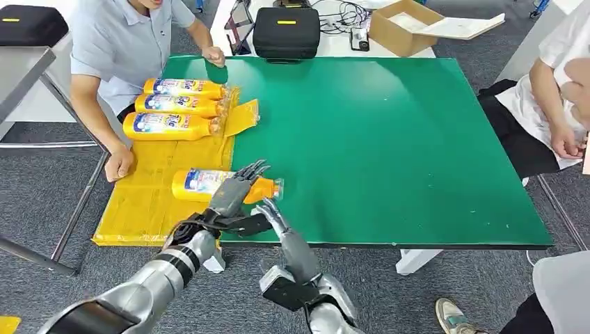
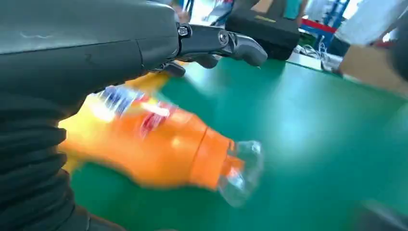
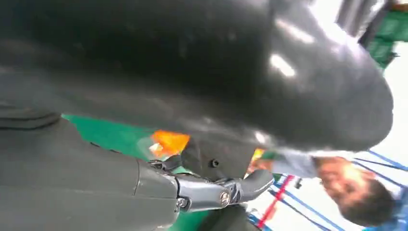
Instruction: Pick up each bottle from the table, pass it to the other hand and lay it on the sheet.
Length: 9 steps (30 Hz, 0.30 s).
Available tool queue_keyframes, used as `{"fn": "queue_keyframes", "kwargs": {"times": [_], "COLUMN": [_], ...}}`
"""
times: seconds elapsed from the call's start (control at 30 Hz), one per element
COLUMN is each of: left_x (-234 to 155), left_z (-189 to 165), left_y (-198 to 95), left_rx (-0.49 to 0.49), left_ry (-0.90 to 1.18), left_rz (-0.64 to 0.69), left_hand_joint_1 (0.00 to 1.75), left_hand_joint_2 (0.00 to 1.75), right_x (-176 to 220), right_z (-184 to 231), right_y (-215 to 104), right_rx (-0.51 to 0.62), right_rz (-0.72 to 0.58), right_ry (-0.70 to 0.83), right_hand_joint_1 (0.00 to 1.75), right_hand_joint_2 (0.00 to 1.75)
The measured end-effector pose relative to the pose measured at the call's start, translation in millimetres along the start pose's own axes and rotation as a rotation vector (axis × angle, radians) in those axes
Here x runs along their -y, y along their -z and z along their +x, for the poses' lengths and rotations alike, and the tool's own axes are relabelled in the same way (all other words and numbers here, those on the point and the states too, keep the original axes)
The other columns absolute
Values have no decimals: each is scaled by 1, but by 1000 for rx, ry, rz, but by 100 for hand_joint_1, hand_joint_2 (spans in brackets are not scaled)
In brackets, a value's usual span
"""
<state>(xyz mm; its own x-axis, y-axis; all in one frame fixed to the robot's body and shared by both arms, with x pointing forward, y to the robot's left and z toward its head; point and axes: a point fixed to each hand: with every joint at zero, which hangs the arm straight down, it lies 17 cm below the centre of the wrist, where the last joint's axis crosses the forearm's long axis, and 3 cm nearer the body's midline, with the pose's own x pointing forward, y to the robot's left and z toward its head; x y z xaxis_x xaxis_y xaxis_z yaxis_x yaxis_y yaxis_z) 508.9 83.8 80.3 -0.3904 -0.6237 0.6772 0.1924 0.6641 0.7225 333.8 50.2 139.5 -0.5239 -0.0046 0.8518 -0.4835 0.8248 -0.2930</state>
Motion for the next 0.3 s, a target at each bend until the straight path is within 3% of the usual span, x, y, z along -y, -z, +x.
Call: {"fn": "queue_keyframes", "kwargs": {"times": [0.3], "left_x": [-8], "left_z": [5], "left_y": [-13], "left_rx": [-6], "left_ry": [-129], "left_rz": [89], "left_hand_joint_1": [0], "left_hand_joint_2": [175], "right_x": [-9], "right_z": [12], "right_y": [6], "right_rx": [34], "right_rz": [12], "right_ry": [5], "right_hand_joint_1": [0], "right_hand_joint_2": [0]}}
